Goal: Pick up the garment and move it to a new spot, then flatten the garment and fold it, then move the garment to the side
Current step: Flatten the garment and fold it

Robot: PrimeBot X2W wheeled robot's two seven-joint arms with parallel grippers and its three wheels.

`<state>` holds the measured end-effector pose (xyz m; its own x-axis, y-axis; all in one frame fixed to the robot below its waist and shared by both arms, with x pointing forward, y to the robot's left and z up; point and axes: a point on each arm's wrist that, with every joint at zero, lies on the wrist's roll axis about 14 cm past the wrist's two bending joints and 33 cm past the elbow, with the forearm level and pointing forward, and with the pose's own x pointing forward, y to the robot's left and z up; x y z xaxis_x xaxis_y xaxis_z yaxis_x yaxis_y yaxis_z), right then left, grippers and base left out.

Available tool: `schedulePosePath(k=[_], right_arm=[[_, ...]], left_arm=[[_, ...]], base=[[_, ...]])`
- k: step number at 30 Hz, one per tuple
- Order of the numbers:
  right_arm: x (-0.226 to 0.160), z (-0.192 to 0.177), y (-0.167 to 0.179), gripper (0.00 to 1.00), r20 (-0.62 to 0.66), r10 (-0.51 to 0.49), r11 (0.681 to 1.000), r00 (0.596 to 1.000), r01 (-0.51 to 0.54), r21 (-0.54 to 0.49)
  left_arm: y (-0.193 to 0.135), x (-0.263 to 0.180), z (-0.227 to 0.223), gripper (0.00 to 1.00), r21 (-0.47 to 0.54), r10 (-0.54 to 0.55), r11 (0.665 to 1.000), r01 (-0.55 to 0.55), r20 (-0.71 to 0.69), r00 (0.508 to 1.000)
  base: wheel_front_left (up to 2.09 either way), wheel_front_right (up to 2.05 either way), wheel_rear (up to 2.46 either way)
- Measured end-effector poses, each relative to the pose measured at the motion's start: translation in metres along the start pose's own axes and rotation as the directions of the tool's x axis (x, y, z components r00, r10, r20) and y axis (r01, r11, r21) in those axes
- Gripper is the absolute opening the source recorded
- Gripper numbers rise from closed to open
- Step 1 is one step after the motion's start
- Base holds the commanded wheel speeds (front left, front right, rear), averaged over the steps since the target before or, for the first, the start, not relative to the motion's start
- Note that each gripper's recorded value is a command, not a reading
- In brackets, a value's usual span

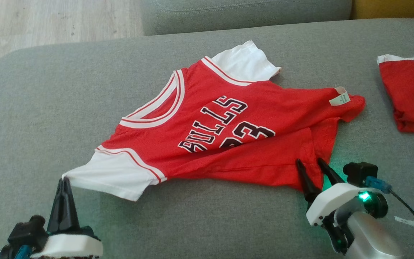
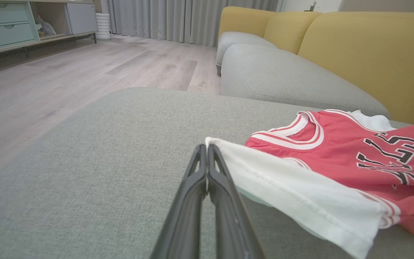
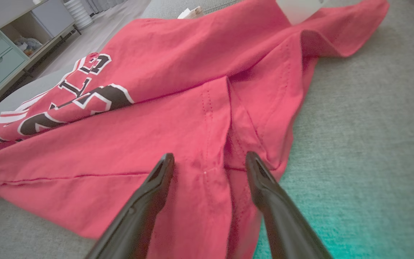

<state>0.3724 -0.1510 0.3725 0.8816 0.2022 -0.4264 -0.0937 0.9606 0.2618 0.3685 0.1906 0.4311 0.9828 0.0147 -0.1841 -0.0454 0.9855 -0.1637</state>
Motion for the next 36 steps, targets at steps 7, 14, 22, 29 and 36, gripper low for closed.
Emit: schedulePosePath(k=[7, 14, 22, 29, 36], right_arm=[[0.001, -0.003, -0.003, 0.35, -0.014, -0.008, 1.0, 1.0, 0.008, -0.014], [-0.002, -0.002, -0.006, 0.23, -0.011, -0.017, 0.999, 1.0, 0.016, -0.033], [-0.009, 0.014, -0.007, 0.0, 0.049, -0.02, 0.999, 0.999, 0.023, -0.049], [-0.04, 0.064, -0.014, 0.0, 0.212, -0.006, 0.992, 0.977, 0.033, -0.121], [-0.09, 0.173, -0.01, 0.0, 0.449, 0.057, 0.963, 0.892, 0.069, -0.259]], left_arm=[[-0.003, 0.002, 0.001, 0.0, -0.003, -0.007, 1.0, 0.007, 0.005, 1.0], [-0.006, 0.003, 0.002, 0.0, -0.002, -0.014, 1.0, 0.014, 0.006, 1.0], [-0.01, 0.0, 0.013, 0.0, -0.012, -0.025, 1.0, 0.025, 0.039, 0.999], [-0.034, -0.01, 0.081, 0.0, -0.058, -0.101, 0.991, 0.119, 0.251, 0.963], [-0.08, -0.022, 0.194, 0.0, -0.034, -0.229, 0.957, 0.288, 0.519, 0.823]], base=[[0.0, 0.0, 0.0], [0.0, 0.0, 0.0], [0.0, 0.0, 0.0], [0.0, 0.0, 0.0], [0.0, 0.0, 0.0]])
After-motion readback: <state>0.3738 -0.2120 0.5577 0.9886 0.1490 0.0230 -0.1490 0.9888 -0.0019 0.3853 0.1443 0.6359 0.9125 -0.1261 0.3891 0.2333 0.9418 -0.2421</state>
